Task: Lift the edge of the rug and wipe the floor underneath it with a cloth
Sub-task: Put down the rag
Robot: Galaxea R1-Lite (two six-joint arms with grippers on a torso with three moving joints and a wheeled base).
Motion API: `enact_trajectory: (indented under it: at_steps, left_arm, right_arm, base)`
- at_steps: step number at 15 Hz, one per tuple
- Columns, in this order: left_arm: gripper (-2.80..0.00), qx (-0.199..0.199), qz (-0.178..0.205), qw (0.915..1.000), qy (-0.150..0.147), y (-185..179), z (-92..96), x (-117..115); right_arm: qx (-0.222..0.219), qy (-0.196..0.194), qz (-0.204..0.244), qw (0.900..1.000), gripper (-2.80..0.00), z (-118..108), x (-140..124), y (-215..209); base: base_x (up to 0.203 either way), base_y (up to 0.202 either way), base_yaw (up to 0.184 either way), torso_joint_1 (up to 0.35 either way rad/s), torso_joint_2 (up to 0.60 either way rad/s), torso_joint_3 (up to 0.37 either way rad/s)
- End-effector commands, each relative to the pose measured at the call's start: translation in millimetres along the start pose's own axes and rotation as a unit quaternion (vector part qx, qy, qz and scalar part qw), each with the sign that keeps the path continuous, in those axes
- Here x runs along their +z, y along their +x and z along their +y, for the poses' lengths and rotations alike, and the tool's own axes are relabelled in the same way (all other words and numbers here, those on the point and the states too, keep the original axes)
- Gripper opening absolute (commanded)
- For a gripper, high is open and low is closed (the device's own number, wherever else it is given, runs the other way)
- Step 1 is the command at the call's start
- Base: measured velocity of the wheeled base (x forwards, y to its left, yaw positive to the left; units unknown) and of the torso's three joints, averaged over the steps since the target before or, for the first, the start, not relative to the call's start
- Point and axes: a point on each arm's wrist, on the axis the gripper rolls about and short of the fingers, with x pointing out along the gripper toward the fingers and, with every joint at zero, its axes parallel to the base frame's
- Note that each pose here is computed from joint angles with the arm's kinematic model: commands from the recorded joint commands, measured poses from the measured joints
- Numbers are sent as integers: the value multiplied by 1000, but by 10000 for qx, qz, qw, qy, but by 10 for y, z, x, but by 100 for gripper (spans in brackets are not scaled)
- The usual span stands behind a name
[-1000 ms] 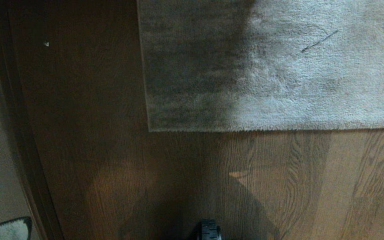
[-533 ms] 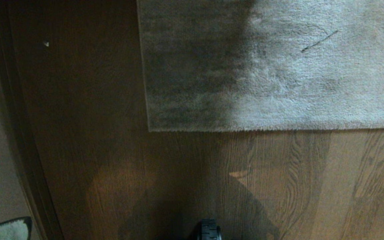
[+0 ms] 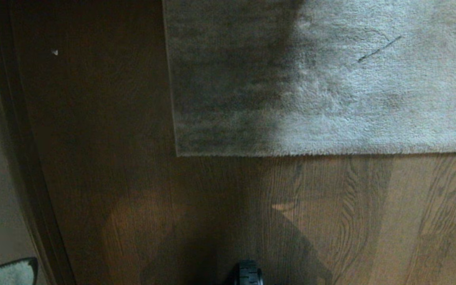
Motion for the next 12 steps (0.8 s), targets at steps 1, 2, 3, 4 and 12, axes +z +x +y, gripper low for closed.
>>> enact_trajectory:
  at_steps: [1,2,3,4,12]
  left_arm:
    - [-280,2,-4,10000,-4,0,0,0]
    - [-280,1,-4,10000,-4,0,0,0]
    - [-280,2,-4,10000,-4,0,0,0]
    - [-280,2,-4,10000,-4,0,0,0]
    - [-280,2,-4,10000,-58,0,0,0]
  right_arm:
    - [5,-5,10,10000,-280,0,0,1]
    - [4,0,3,10000,-280,0,2,1]
    - [5,3,8,10000,-280,0,0,1]
    - [4,-2,6,10000,-280,0,1,1]
    - [4,-1,6,10000,-280,0,1,1]
  base:
    - [0,0,0,0,0,0]
    - [0,0,0,0,0,0]
    - [0,0,0,0,0,0]
    - [0,0,0,0,0,0]
    - [0,0,0,0,0,0]
